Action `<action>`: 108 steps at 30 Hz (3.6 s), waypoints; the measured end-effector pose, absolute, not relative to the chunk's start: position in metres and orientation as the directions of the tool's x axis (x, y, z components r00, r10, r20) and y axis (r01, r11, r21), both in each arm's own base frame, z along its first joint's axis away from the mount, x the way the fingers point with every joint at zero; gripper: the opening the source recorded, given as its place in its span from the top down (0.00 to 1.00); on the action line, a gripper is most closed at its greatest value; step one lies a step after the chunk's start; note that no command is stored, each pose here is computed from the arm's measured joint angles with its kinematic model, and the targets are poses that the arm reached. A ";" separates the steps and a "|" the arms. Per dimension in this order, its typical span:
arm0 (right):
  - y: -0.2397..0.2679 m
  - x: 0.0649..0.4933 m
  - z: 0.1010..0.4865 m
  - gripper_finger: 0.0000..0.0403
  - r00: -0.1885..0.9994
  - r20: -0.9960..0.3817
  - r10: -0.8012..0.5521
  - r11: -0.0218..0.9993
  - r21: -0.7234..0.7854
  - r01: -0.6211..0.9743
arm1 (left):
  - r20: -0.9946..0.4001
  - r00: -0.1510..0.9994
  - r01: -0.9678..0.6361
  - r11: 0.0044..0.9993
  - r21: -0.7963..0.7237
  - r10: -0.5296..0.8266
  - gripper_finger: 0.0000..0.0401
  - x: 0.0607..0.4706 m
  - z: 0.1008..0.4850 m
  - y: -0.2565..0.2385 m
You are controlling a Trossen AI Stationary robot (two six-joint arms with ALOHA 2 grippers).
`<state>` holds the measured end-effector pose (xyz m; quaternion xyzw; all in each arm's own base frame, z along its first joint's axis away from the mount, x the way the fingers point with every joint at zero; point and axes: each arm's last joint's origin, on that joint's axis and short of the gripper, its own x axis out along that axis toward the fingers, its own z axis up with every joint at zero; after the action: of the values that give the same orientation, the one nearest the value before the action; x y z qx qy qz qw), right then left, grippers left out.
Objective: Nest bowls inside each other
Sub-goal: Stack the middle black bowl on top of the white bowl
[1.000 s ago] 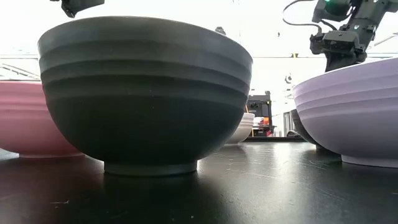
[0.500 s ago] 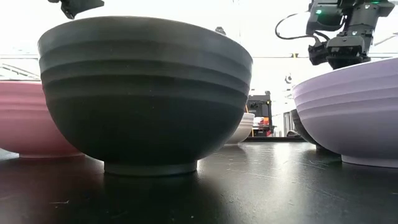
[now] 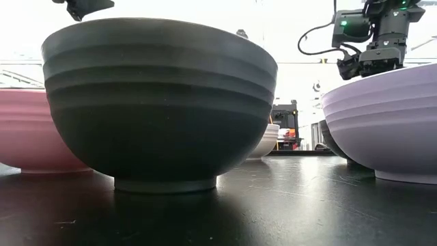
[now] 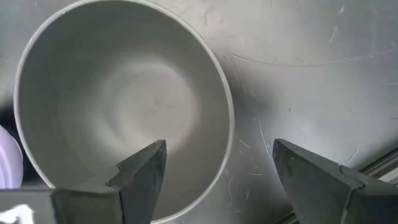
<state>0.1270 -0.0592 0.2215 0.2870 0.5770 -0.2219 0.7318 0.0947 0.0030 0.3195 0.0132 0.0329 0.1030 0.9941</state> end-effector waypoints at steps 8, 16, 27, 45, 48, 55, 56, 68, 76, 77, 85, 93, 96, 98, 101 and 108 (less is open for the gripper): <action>-0.062 0.134 0.215 0.29 0.203 -0.979 0.023 0.749 0.152 0.645 | -0.063 0.981 -0.180 0.983 0.032 0.182 0.22 0.095 0.319 0.002; -0.067 0.144 0.208 0.29 0.199 -0.980 0.026 0.760 0.148 0.632 | -0.063 0.981 -0.179 0.983 0.032 0.181 0.22 0.095 0.319 0.002; -0.070 0.149 0.207 0.29 0.228 -0.974 0.009 0.771 0.153 0.619 | -0.065 0.981 -0.179 0.983 0.034 0.181 0.22 0.095 0.319 0.002; -0.067 0.144 0.189 0.45 0.205 -0.979 0.017 0.771 0.143 0.620 | -0.064 0.981 -0.179 0.983 0.037 0.181 0.22 0.095 0.319 0.002; -0.068 0.144 0.189 0.51 0.209 -0.978 0.015 0.782 0.142 0.607 | -0.064 0.981 -0.179 0.983 0.037 0.181 0.22 0.095 0.319 0.002; -0.069 0.147 0.189 0.71 0.237 -0.971 -0.001 0.787 0.146 0.599 | -0.064 0.981 -0.179 0.983 0.036 0.181 0.22 0.095 0.319 0.002; -0.069 0.147 0.189 0.75 0.238 -0.971 -0.001 0.789 0.145 0.597 | -0.064 0.981 -0.179 0.983 0.036 0.181 0.22 0.095 0.319 0.002; -0.070 0.148 0.190 0.97 0.246 -0.969 -0.008 0.789 0.145 0.597 | -0.070 0.981 -0.179 0.983 0.032 0.181 0.22 0.095 0.319 0.002; -0.070 0.149 0.190 0.99 0.257 -0.966 -0.013 0.792 0.147 0.593 | -0.086 0.980 -0.179 0.983 0.031 0.181 0.22 0.095 0.317 0.002; -0.070 0.149 0.190 0.99 0.259 -0.966 -0.014 0.792 0.148 0.592 | -0.089 0.979 -0.179 0.983 0.029 0.181 0.22 0.095 0.317 0.002; -0.074 0.157 0.193 1.00 0.346 -0.937 -0.049 0.815 0.162 0.556 | -0.093 0.979 -0.180 0.983 0.020 0.181 0.22 0.095 0.316 0.002; -0.077 0.169 0.198 1.00 0.487 -0.873 -0.025 0.849 0.239 0.472 | -0.106 0.978 -0.180 0.983 0.021 0.181 0.22 0.094 0.315 0.002; -0.078 0.173 0.201 1.00 0.531 -0.847 -0.025 0.856 0.256 0.449 | -0.115 0.977 -0.180 0.983 0.019 0.181 0.22 0.094 0.314 0.002; -0.079 0.174 0.201 1.00 0.542 -0.840 -0.032 0.861 0.252 0.441 | -0.118 0.976 -0.180 0.983 0.017 0.181 0.22 0.094 0.314 0.002; -0.080 0.177 0.203 1.00 0.570 -0.821 -0.047 0.871 0.246 0.425 | -0.119 0.976 -0.180 0.983 0.017 0.181 0.22 0.094 0.314 0.002; -0.085 0.185 0.229 1.00 0.625 -0.777 -0.072 0.885 0.239 0.399 | -0.117 0.976 -0.180 0.983 0.017 0.181 0.22 0.094 0.314 0.002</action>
<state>0.1852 -0.0846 0.2286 0.1984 0.4115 -0.1339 0.8794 0.0943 0.0023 0.3140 0.0031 0.0593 0.0909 0.9941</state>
